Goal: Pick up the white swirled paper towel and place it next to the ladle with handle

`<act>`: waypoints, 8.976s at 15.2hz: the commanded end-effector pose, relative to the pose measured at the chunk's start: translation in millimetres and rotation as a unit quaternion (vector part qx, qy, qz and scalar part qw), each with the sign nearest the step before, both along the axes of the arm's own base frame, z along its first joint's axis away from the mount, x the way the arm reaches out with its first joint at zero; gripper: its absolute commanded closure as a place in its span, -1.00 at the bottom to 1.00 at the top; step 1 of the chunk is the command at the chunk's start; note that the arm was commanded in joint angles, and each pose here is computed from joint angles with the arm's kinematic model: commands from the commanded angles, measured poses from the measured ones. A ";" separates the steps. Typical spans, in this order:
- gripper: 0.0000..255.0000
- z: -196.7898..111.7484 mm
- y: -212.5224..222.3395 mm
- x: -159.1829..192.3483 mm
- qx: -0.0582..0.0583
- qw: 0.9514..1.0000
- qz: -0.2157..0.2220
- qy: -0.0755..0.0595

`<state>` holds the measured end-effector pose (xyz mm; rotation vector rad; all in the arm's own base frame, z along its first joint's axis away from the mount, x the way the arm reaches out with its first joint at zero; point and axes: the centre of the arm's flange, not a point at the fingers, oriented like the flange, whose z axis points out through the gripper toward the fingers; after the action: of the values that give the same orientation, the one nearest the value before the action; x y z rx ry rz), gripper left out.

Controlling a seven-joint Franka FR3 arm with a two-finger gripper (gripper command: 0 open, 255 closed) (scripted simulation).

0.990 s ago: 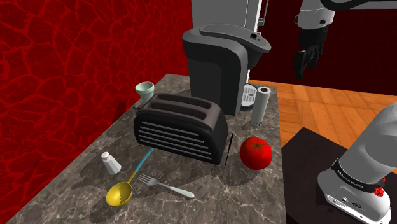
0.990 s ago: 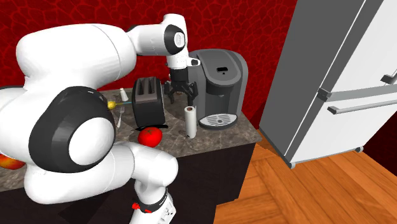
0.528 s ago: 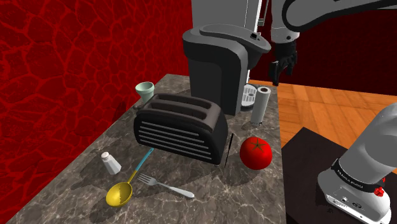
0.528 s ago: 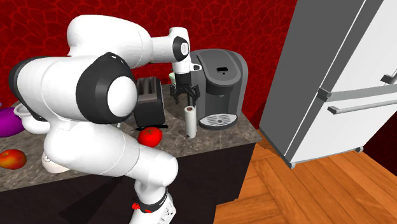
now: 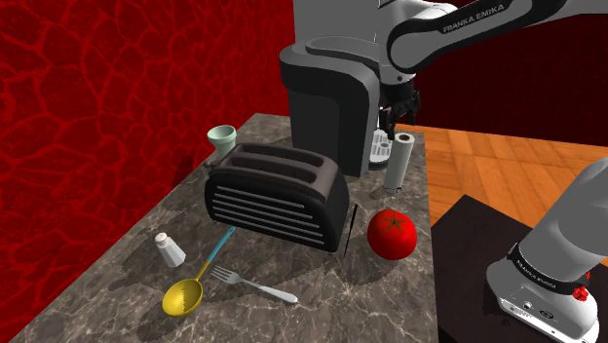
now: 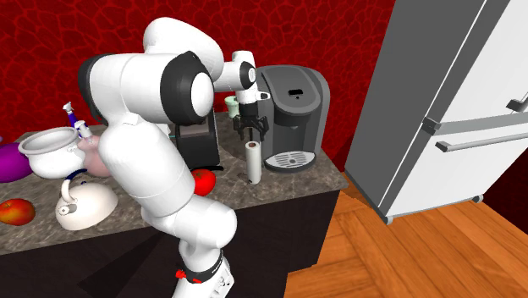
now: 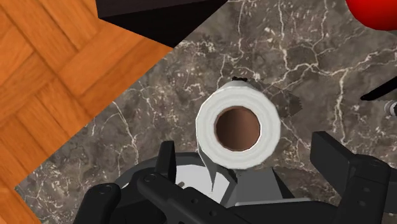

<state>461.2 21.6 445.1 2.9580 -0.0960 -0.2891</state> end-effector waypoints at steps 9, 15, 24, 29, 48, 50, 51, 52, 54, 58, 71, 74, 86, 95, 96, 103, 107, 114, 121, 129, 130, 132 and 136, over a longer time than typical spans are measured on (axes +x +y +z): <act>-1.00 -38.8 -4.6 -2.6 -0.001 1.000 -0.001 0.000; 1.00 -38.7 -4.5 -2.6 -0.001 1.000 -0.001 0.000; 1.00 -38.8 -4.6 -2.6 -0.001 1.000 -0.001 0.000; 1.00 -12.4 -4.6 -2.6 -0.001 1.000 -0.001 0.000; 1.00 87.9 -4.6 -2.6 -0.001 1.000 -0.001 0.000; 1.00 98.5 -4.6 -2.6 -0.001 1.000 -0.001 0.000; 1.00 103.8 -4.6 -2.6 -0.001 1.000 -0.001 0.000; 1.00 109.0 -4.6 -2.6 -0.001 1.000 -0.001 0.000; 1.00 119.6 -4.6 -2.6 -0.001 1.000 -0.001 0.000; 1.00 140.7 -4.6 -2.6 -0.001 1.000 -0.001 0.000; 1.00 209.4 -4.6 -2.6 -0.001 1.000 -0.001 0.000; 1.00 225.2 -4.6 -2.6 -0.001 1.000 -0.001 0.000; 1.00 209.2 94.7 -6.3 -0.001 1.000 -0.001 0.000; 1.00 168.9 206.3 -10.4 -0.001 1.000 -0.001 0.000; 1.00 164.4 218.7 -10.9 -0.001 1.000 -0.001 0.000; 1.00 133.1 305.6 -14.1 -0.001 1.000 -0.001 0.000; 1.00 115.2 355.2 -16.0 -0.001 1.000 -0.001 0.000; 1.00 83.8 442.0 -19.2 -0.001 1.000 -0.001 0.000; 1.00 49.9 448.3 -19.4 -0.001 1.000 -0.001 0.000; 1.00 7.6 448.3 -19.4 -0.001 1.000 -0.001 0.000; 1.00 2.4 448.3 -19.4 -0.001 1.000 -0.001 0.000; 1.00 -8.2 448.3 -19.4 -0.001 1.000 -0.001 0.000; 1.00 -26.7 448.2 -19.4 -0.001 1.000 -0.001 0.000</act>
<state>440.5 470.1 421.8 2.9555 -0.0985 -0.2898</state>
